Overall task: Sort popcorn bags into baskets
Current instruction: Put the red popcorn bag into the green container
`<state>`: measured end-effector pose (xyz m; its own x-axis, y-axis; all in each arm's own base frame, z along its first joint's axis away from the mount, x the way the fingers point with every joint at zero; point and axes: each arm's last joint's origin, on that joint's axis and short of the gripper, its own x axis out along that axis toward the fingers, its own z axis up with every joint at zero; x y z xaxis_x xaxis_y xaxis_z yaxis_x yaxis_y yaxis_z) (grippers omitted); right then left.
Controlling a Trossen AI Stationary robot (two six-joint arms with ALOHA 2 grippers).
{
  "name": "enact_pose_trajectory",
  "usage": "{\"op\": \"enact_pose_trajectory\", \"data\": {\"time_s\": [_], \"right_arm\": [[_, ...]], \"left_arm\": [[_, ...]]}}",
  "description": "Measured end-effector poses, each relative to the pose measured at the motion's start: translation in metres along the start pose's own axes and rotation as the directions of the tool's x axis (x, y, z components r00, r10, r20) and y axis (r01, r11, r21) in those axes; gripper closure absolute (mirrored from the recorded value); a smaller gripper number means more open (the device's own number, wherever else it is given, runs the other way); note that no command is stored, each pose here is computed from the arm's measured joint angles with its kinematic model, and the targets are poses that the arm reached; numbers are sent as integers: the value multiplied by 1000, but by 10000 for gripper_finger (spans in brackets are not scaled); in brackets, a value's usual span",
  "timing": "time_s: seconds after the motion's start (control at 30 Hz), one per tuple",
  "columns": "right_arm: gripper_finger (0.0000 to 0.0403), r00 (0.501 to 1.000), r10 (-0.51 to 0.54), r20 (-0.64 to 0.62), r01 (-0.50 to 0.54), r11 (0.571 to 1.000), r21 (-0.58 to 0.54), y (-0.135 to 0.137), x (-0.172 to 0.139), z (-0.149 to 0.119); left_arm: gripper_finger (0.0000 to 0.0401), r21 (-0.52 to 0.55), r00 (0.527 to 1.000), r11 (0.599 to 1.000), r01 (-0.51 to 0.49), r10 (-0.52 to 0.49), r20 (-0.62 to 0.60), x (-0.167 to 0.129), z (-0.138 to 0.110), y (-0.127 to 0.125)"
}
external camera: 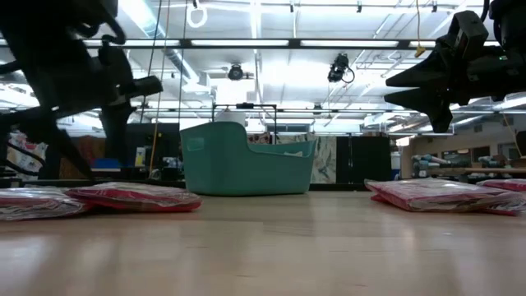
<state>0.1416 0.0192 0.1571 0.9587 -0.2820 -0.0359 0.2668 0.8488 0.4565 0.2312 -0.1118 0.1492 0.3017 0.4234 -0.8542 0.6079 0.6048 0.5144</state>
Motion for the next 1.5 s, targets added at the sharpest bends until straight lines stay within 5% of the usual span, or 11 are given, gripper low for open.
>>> {"op": "enact_pose_trajectory", "data": {"time_s": [0.43,0.77,0.9,1.2,1.5], "right_arm": [[245,1000,0,0,0,1000,0,0,0,0],[245,1000,0,0,0,1000,0,0,0,0],[245,1000,0,0,0,1000,0,0,0,0],[245,1000,0,0,0,1000,0,0,0,0],[245,1000,0,0,0,1000,0,0,0,0]], "left_arm": [[234,10,998,1000,-2,1,69,19,-6,-6],[382,-56,997,998,25,-21,70,24,-7,-4],[391,-81,998,997,18,-13,58,17,-2,2],[397,-146,981,983,-109,130,142,-32,33,53],[398,-336,899,902,-272,363,246,-62,52,117]]}}
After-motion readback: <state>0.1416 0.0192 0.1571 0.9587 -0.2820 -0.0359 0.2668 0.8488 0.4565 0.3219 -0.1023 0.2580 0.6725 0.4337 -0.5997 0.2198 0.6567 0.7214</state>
